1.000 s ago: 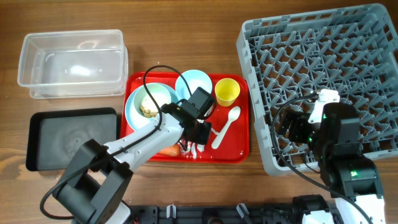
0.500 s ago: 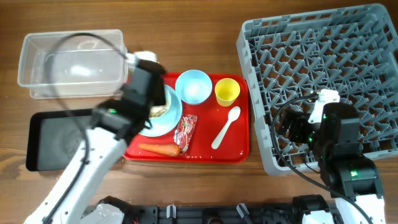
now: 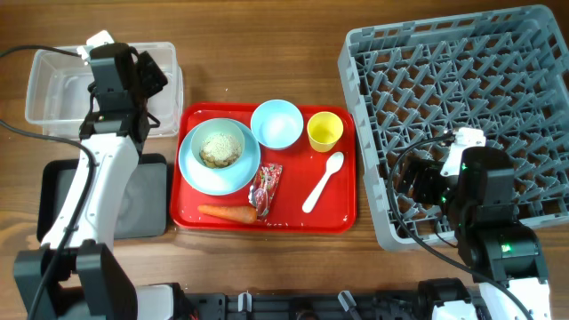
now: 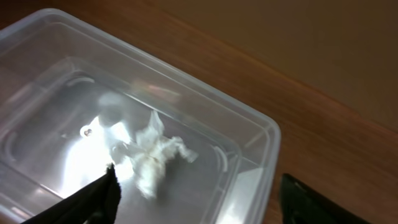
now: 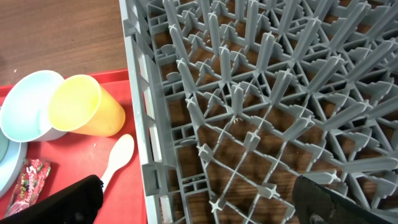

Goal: Sort waste into correct bins and load items into the dishwasher rack
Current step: 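Carry the tissue with the left gripper into the clear bin and release, then grasp the red snack wrapper on the tray with the left gripper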

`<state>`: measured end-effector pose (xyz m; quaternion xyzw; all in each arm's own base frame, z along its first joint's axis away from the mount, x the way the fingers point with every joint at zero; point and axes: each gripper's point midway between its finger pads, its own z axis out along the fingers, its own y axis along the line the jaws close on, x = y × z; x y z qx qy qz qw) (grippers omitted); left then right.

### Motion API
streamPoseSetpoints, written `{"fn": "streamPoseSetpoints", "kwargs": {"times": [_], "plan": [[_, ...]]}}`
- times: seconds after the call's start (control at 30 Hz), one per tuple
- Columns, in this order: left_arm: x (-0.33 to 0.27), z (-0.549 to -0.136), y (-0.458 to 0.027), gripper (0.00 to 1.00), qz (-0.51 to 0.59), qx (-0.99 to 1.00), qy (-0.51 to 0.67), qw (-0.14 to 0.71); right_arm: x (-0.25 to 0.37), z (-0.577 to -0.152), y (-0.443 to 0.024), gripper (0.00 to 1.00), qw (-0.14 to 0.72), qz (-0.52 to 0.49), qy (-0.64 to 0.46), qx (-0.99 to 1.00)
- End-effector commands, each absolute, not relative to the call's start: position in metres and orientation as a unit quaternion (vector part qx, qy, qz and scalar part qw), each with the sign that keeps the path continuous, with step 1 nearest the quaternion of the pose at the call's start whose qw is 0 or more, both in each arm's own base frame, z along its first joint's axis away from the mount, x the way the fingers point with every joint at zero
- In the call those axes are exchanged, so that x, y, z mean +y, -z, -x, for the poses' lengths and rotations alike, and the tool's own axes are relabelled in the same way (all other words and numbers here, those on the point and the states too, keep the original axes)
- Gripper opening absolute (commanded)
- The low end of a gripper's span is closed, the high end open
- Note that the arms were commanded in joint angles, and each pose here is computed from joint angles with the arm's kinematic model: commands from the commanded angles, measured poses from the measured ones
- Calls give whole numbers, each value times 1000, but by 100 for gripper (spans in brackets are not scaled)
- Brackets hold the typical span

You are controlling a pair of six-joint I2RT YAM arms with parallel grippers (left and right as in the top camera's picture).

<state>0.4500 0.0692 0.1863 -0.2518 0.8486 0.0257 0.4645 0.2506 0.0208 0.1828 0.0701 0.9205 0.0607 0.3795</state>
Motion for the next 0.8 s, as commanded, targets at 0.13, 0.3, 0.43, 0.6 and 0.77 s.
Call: {"fn": "streamPoseSetpoints", "kwargs": {"times": [0.13, 0.3, 0.43, 0.6, 0.77], "plan": [[-32, -396, -179, 75, 145, 914, 163, 341, 22, -253, -191, 100, 387, -74, -69, 917], [-120, -323, -125, 81, 27, 972, 157, 175, 22, -253, -191, 100, 387, -74, -69, 917], [-158, -284, -92, 82, -54, 988, 102, 106, 22, -253, -191, 100, 386, -74, -69, 917], [-184, -252, -49, 86, -118, 991, 44, 40, 24, -253, -190, 100, 386, -73, -73, 917], [-190, -237, -22, 85, -127, 992, 20, -6, 24, -253, -191, 100, 386, -73, -73, 917]]}}
